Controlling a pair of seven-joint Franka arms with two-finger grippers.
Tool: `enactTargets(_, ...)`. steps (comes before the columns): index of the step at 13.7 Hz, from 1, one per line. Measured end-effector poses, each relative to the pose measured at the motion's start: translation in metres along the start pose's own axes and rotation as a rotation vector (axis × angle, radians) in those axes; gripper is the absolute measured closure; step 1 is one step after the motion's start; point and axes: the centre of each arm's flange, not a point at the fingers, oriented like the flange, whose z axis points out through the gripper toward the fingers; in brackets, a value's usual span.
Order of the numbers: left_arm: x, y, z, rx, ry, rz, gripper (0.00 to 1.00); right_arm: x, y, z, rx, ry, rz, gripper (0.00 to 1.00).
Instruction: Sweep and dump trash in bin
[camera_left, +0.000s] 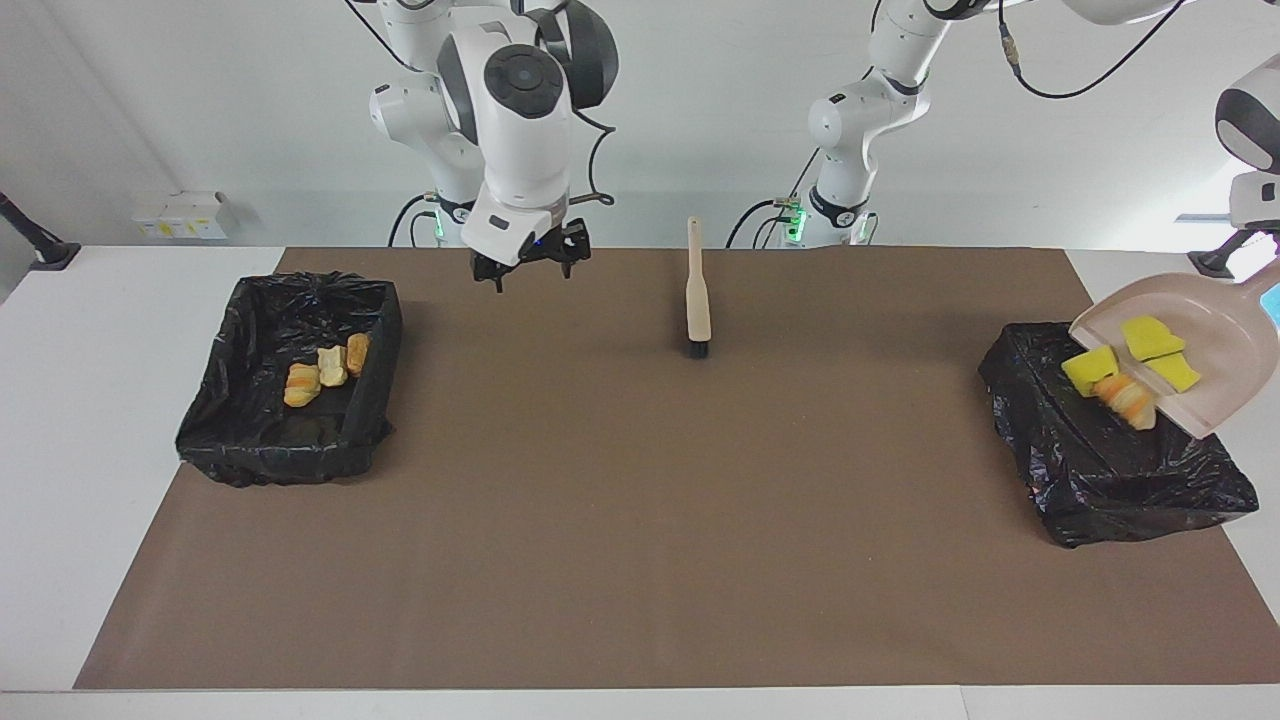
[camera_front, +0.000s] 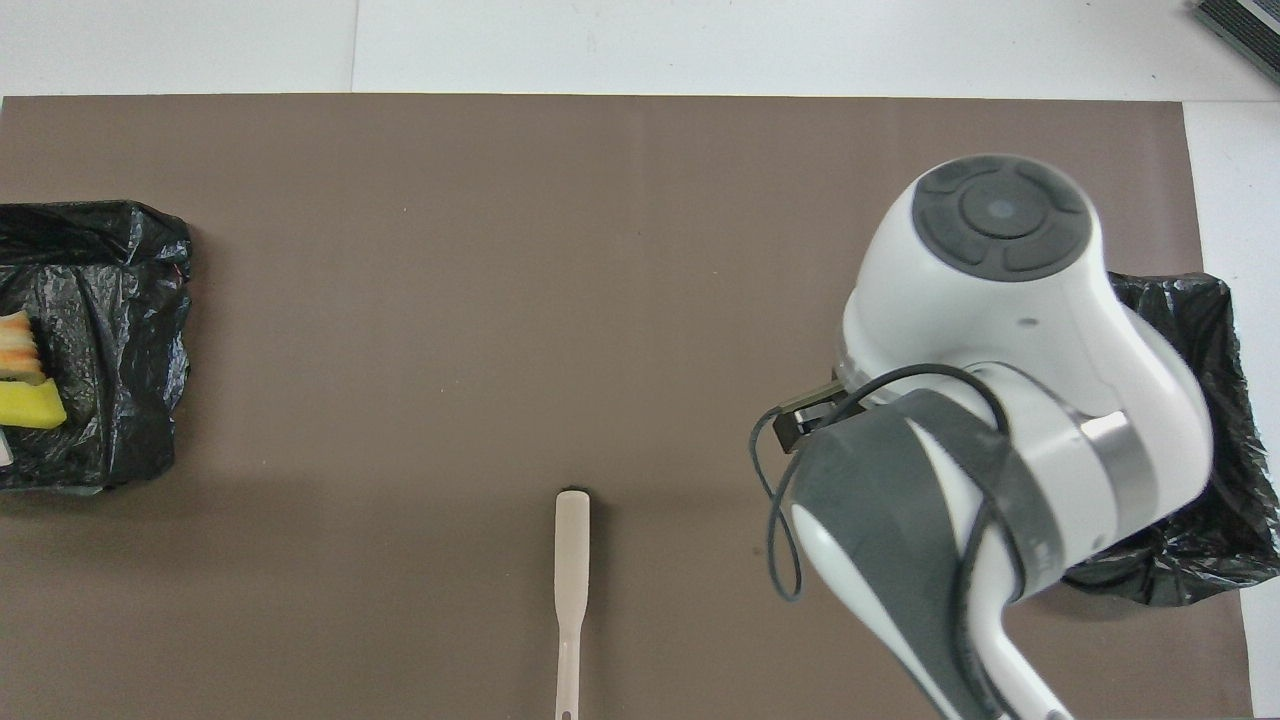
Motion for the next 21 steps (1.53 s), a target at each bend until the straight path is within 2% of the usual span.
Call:
enactTargets(4, 0.008, -0.008, -0.017, 0.068, -0.119, 0.1, 0.68, -0.009, 0.088, -0.015, -0.006, 0.036, -0.021, 0.0)
enactTargets(6, 0.016, -0.012, -0.032, 0.112, -0.191, 0.155, 0.68, -0.013, 0.123, -0.027, -0.011, 0.078, -0.006, 0.0)
enactTargets(7, 0.024, -0.013, -0.04, 0.127, -0.201, 0.172, 0.68, -0.015, 0.139, -0.03, -0.017, 0.097, 0.013, 0.0)
enactTargets(9, 0.035, -0.014, -0.05, 0.145, -0.206, 0.191, 0.68, -0.019, 0.168, -0.03, -0.021, 0.12, 0.057, 0.0)
enactTargets(13, 0.034, -0.015, -0.053, 0.151, -0.211, 0.193, 0.68, -0.029, 0.21, -0.03, -0.016, 0.144, 0.15, 0.0)
enactTargets(16, 0.024, -0.014, -0.067, 0.168, -0.166, 0.2, 0.68, -0.043, 0.232, -0.035, 0.05, 0.171, 0.263, 0.0)
enactTargets(18, 0.008, -0.012, -0.088, 0.21, -0.129, 0.269, 0.68, -0.052, 0.221, -0.048, 0.069, 0.196, 0.316, 0.0)
enactTargets(21, 0.0, -0.012, -0.106, 0.268, -0.122, 0.308, 0.68, -0.057, 0.178, -0.061, 0.065, 0.21, 0.301, 0.0)
